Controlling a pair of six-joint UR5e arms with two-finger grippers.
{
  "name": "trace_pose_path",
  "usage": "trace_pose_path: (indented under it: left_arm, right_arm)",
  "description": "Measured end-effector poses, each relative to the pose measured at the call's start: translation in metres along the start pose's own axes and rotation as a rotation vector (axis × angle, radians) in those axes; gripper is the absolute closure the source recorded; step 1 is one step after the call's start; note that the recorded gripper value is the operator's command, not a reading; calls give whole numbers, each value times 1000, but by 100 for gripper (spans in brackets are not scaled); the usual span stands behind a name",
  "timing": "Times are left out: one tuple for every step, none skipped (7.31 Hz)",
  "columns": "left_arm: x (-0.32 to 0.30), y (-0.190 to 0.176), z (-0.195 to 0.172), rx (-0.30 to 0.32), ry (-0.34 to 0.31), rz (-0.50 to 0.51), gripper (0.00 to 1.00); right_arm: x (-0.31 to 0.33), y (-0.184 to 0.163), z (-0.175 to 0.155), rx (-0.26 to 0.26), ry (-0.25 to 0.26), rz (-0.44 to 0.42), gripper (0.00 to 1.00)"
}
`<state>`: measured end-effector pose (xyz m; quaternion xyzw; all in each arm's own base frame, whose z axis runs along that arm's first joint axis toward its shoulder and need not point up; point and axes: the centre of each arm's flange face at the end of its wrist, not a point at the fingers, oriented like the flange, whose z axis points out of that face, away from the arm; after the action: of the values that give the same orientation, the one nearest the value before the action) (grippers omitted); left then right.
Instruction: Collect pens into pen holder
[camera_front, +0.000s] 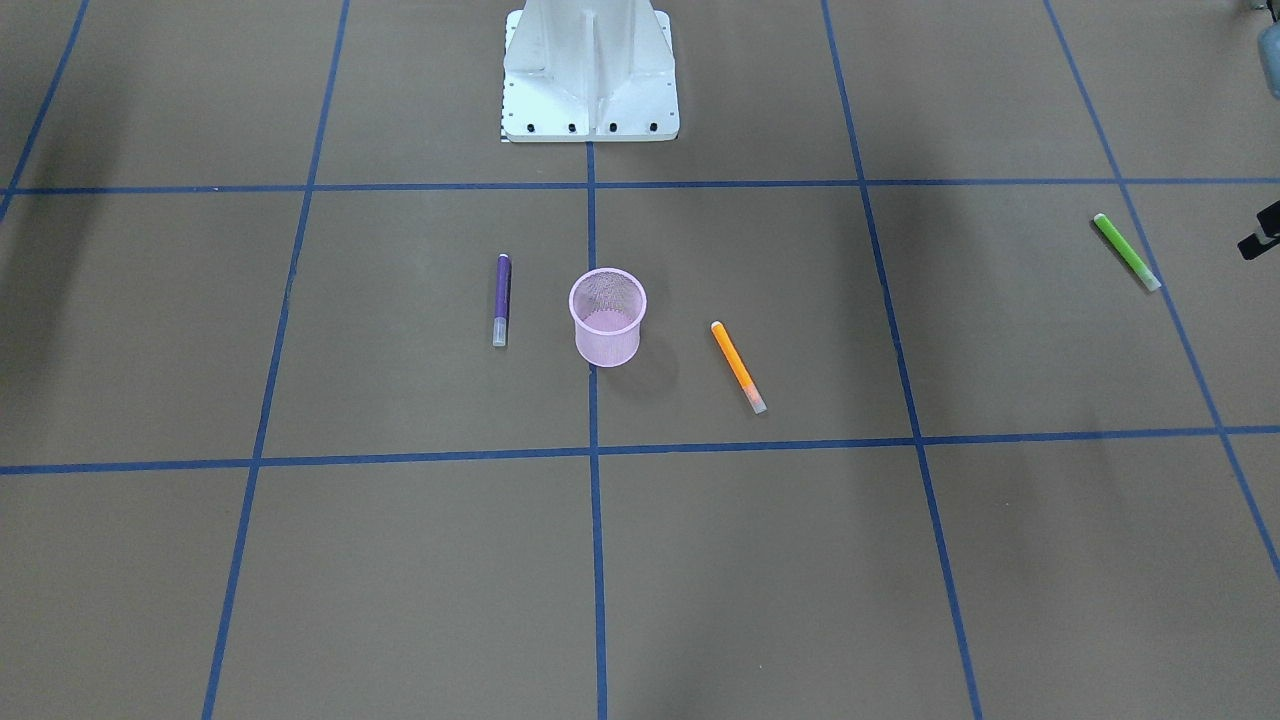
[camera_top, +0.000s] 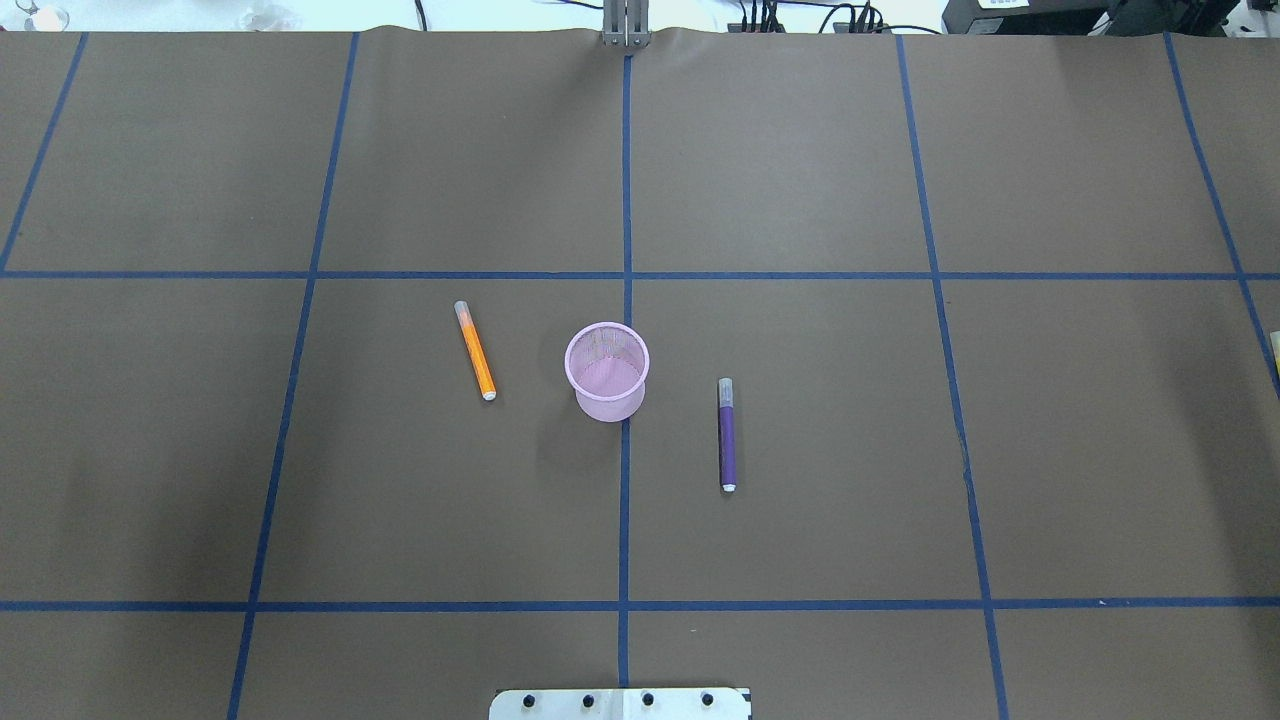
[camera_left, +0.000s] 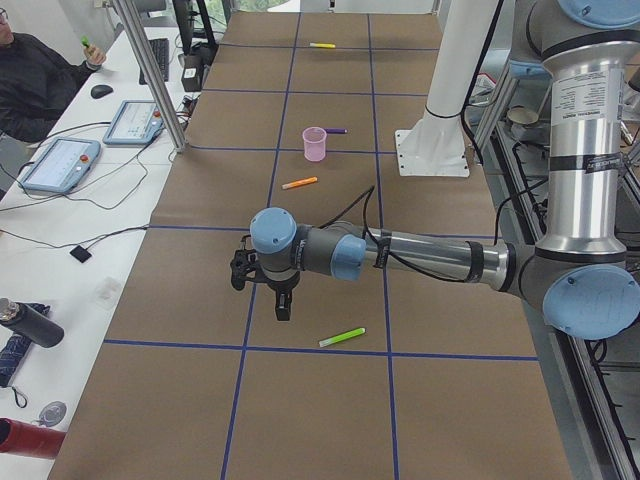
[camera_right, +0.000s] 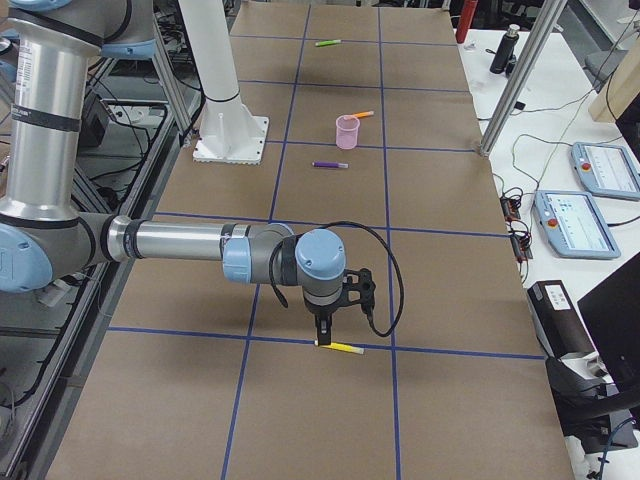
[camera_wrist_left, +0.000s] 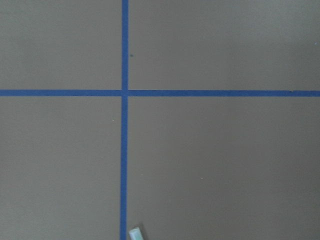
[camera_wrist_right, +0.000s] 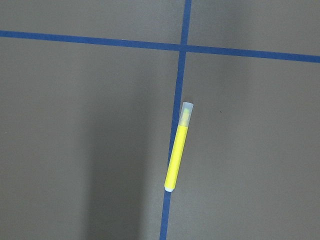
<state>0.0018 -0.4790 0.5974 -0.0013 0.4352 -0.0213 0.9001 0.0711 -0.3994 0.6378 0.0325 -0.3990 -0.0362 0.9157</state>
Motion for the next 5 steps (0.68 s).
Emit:
trace_pose_path:
  left_arm:
    - [-1, -3, 12, -8, 4, -25, 0]
    - [2, -2, 23, -7, 5, -73, 0]
    - [3, 3, 32, 0, 3, -127, 0]
    - [-3, 16, 43, 12, -14, -170, 1]
    - [-11, 33, 56, 30, -40, -207, 1]
  right_arm:
    - [0, 0, 0, 0, 2, 1, 1]
    - [0, -1, 0, 1, 3, 1, 1]
    - [0, -1, -1, 1, 3, 3, 1]
    - [-1, -1, -1, 1, 3, 4, 1]
    - [-1, -1, -1, 2, 3, 4, 1]
